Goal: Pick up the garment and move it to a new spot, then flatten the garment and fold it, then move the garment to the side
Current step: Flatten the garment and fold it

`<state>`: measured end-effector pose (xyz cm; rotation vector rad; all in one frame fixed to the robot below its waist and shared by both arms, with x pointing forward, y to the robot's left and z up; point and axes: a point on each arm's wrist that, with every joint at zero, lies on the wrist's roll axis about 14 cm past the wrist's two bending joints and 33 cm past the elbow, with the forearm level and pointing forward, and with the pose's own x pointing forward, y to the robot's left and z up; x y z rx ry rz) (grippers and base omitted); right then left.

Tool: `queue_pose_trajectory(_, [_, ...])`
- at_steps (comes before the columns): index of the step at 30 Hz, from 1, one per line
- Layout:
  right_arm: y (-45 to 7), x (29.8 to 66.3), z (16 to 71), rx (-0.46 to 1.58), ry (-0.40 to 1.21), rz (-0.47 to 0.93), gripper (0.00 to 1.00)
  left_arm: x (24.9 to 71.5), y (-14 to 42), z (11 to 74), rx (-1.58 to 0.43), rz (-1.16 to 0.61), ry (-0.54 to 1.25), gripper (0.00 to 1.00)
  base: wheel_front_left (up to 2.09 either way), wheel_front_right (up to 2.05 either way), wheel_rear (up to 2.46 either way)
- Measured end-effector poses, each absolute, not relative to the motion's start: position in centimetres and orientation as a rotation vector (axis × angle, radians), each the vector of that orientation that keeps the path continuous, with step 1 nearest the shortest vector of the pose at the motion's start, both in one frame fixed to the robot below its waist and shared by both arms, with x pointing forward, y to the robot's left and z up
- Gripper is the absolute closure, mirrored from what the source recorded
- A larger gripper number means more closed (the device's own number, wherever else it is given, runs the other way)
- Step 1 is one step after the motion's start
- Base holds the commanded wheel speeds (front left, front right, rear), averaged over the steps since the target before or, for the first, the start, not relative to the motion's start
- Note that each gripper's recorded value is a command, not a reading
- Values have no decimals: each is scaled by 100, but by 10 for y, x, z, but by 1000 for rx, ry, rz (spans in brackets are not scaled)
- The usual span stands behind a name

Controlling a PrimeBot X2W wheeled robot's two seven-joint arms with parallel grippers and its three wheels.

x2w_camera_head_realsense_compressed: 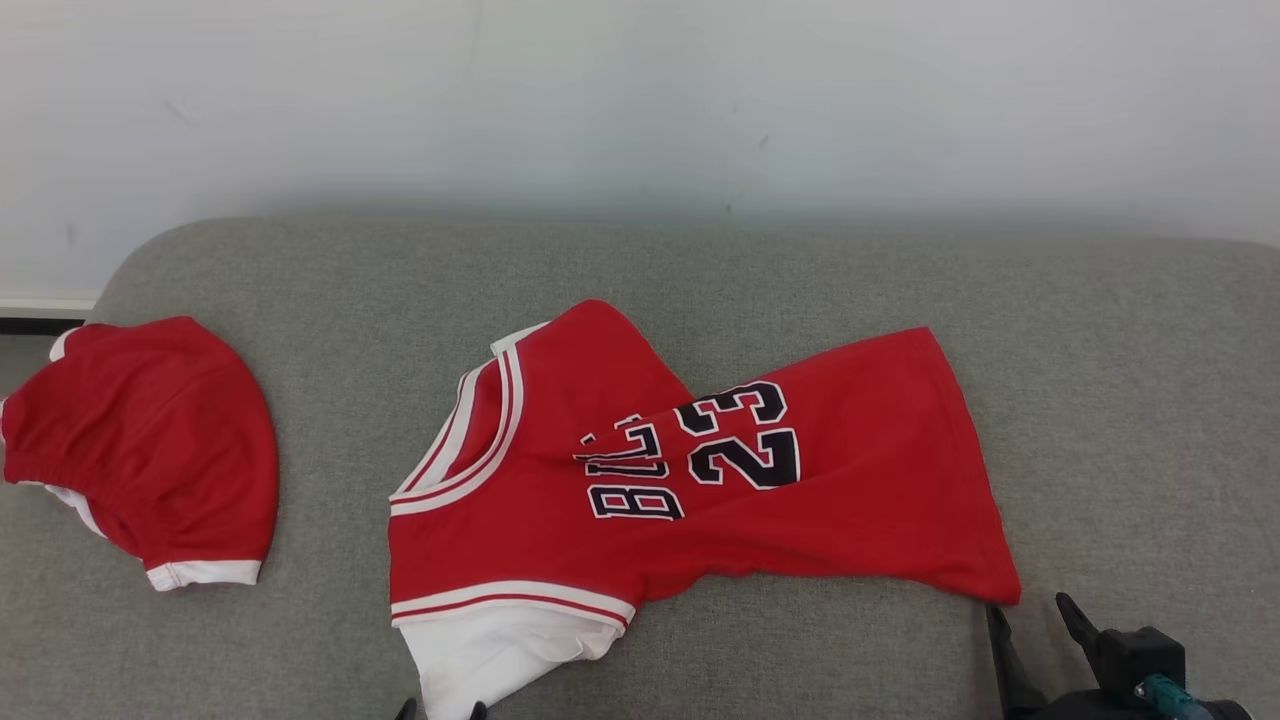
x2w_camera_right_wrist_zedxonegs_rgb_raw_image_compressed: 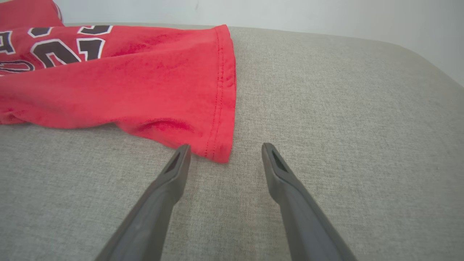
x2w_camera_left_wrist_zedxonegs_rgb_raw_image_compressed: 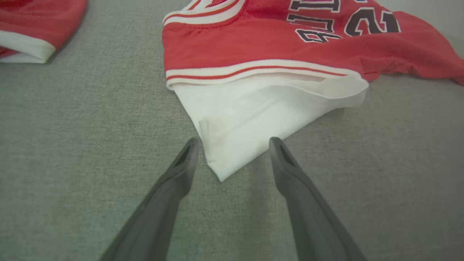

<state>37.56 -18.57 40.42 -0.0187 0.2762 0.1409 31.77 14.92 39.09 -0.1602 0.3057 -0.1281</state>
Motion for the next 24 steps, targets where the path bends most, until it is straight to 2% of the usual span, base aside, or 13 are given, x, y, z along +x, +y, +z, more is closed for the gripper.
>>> queue_pose_trajectory(13, [-174,396,376,-4,382,159,0,337,149,373,-175,-128,375,0,0,0,0])
queue_pose_trajectory(14, [-172,398,374,3,387,158,56,338,148,372,-178,-131,380,0,0,0,0])
queue_pose_trajectory(15, [-171,399,373,10,390,158,87,337,147,369,-181,-134,391,4,0,0,0])
queue_pose_trajectory(16, [-168,401,374,11,388,164,100,337,145,368,-186,-135,398,73,0,0,0])
queue_pose_trajectory(17, [-166,403,375,15,382,169,100,339,144,369,-192,-140,394,100,0,0,0])
queue_pose_trajectory(24, [-160,402,396,41,306,180,100,345,141,393,-201,-155,307,100,0,0,0])
